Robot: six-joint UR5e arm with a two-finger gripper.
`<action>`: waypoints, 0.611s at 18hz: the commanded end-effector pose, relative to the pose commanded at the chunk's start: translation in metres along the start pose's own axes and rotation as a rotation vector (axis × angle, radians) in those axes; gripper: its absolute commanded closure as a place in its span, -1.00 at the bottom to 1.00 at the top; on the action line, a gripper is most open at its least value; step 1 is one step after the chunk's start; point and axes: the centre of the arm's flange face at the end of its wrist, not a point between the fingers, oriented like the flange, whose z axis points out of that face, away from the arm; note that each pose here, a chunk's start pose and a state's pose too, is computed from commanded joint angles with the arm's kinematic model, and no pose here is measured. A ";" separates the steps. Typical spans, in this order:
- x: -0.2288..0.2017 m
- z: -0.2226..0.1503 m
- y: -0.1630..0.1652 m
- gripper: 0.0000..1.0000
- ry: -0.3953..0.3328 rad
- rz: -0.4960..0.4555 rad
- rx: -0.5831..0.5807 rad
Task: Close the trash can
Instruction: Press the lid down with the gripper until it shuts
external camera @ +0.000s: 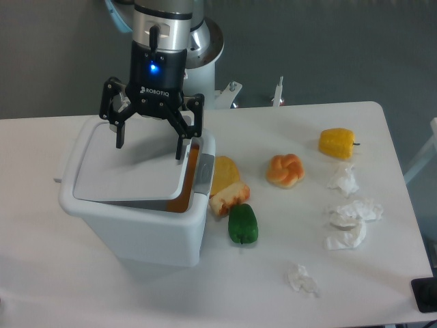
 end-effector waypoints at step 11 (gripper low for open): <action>-0.002 0.014 0.009 -1.00 0.015 -0.029 -0.028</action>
